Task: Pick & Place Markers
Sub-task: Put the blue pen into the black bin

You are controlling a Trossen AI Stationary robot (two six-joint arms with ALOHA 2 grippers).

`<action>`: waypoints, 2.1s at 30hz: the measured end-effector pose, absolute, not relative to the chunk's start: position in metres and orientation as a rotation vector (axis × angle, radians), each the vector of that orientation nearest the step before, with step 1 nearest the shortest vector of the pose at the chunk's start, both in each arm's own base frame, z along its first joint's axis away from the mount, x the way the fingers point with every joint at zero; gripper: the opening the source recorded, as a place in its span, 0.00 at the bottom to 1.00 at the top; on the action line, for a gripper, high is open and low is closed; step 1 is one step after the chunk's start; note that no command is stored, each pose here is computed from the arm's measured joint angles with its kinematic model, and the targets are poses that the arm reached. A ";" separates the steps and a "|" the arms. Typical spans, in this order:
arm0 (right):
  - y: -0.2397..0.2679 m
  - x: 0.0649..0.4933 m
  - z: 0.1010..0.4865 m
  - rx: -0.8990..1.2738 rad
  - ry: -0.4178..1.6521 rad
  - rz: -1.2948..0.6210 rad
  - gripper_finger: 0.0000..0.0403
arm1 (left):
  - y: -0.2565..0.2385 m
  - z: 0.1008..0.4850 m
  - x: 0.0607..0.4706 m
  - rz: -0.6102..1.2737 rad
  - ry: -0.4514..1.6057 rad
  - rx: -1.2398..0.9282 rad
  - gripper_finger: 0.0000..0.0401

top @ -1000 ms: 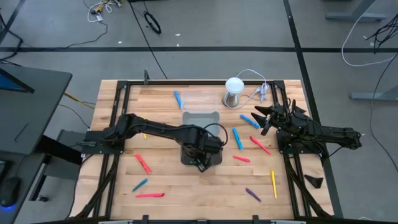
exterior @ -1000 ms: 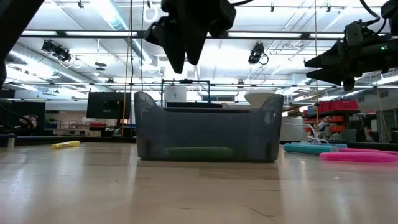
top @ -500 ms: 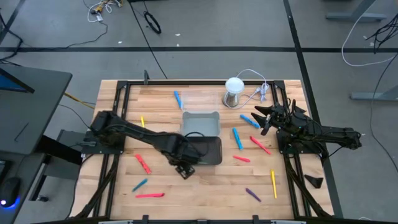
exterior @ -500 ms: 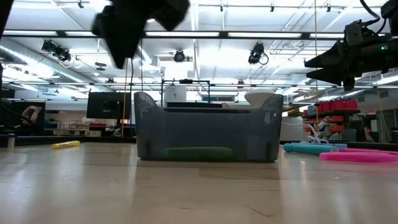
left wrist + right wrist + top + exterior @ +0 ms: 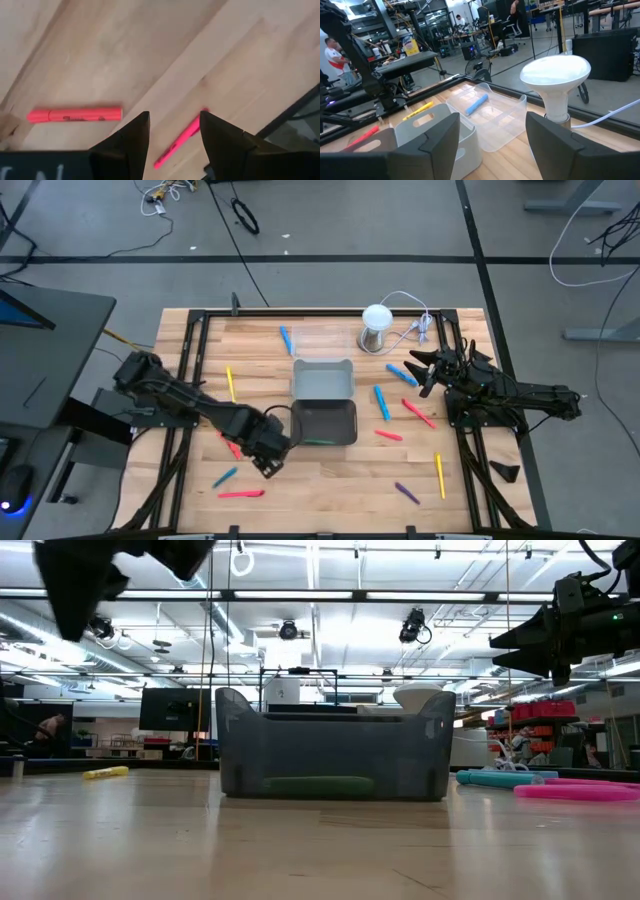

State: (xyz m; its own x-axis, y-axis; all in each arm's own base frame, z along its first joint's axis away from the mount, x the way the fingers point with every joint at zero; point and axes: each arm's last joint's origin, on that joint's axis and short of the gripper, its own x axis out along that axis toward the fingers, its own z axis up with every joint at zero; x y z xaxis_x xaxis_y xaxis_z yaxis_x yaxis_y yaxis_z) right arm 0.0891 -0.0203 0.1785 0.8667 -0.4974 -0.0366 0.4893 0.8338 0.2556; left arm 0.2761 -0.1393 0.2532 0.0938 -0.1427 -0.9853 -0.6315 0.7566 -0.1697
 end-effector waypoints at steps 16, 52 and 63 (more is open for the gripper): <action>-0.020 0.089 0.179 0.262 -0.031 -0.523 0.57 | -0.177 0.229 0.216 0.432 1.513 -0.694 0.45; -0.020 0.089 0.179 0.262 -0.032 -0.523 0.57 | -0.193 0.179 0.164 0.437 1.509 -0.735 0.45; -0.020 0.089 0.179 0.262 -0.031 -0.523 0.57 | -0.192 0.153 0.164 0.478 1.535 -0.677 0.45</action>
